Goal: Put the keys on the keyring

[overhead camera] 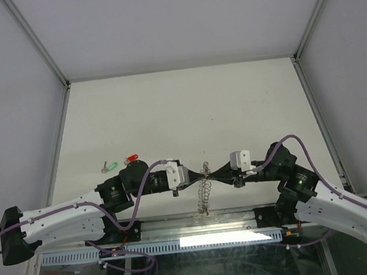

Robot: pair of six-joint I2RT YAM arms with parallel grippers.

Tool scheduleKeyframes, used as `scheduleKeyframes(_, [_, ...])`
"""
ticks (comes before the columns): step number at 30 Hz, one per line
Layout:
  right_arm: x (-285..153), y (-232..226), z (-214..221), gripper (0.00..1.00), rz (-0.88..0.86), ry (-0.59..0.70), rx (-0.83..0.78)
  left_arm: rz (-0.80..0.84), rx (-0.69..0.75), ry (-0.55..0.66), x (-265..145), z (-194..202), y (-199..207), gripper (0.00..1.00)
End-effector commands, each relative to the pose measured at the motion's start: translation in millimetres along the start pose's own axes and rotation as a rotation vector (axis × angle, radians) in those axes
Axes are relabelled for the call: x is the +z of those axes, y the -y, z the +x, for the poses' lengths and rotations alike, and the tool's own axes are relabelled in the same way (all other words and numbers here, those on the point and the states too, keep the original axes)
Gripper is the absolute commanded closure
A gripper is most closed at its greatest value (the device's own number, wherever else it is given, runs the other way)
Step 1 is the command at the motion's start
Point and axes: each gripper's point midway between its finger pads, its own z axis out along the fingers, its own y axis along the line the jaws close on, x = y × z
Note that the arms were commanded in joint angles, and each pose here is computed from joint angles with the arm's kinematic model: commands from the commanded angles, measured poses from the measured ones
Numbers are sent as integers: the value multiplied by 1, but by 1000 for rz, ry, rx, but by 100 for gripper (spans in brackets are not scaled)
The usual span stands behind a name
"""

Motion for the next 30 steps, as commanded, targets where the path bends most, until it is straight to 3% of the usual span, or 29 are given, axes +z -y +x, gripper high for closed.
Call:
scheduleKeyframes(1, [-1, 1, -38, 98, -20, 74, -79, -24, 63, 16, 3, -26, -11, 100])
scheduleKeyframes(16, [-1, 10, -27, 80, 20, -1, -85, 24, 88, -123, 6, -20, -11, 100])
scheduleKeyframes(26, [6, 10, 0, 85, -8, -107, -49, 51, 103, -171, 10, -19, -11, 100])
scheduleKeyframes(30, [7, 11, 4, 95, -9, -119, -50, 54, 101, -176, 10, -18, -10, 100])
